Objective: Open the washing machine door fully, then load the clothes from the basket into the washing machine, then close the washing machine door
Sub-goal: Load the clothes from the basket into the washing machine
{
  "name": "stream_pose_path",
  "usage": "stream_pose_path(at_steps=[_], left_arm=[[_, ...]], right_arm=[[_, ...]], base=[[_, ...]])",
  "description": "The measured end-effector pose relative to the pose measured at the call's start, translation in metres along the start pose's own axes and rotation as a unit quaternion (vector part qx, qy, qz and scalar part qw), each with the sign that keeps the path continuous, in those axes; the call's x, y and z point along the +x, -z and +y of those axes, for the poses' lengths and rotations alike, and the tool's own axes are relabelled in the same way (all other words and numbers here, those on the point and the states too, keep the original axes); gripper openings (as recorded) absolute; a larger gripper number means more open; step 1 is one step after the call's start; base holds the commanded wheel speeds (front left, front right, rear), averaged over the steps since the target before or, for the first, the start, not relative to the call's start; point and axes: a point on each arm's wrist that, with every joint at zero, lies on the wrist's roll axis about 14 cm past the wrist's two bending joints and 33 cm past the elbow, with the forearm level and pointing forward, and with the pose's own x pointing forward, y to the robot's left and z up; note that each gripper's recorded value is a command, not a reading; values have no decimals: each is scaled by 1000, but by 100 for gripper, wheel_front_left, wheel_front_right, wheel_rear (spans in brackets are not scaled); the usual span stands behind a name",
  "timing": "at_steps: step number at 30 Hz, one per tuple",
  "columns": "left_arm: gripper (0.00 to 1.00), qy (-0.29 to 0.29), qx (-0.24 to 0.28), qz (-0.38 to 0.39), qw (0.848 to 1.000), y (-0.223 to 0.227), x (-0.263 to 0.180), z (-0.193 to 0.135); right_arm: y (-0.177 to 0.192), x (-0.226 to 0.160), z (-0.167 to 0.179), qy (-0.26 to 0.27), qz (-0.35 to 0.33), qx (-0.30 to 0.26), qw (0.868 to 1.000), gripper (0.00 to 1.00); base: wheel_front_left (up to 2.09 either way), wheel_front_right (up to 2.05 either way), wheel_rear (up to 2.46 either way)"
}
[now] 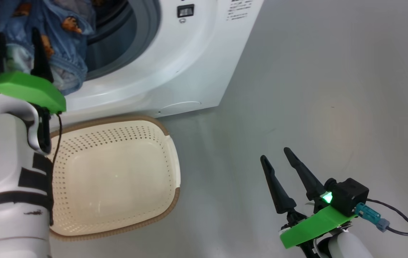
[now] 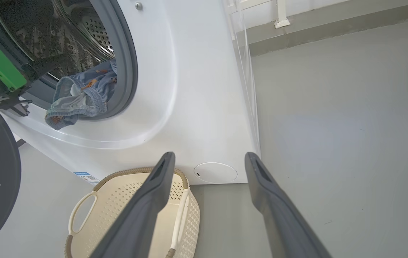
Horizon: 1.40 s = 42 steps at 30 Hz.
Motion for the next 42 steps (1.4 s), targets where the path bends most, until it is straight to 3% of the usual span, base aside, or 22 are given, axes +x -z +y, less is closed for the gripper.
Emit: stream_pose_path(at_steps=[19, 42], left_arm=[[100, -23, -27, 18, 999, 35, -76, 29], [100, -53, -67, 69, 994, 54, -180, 27]], right_arm=[[-3, 16, 9, -23, -7, -6, 1000, 100], [-10, 19, 8, -30, -16, -25, 999, 100]], base=[[0, 0, 0], [0, 0, 0]])
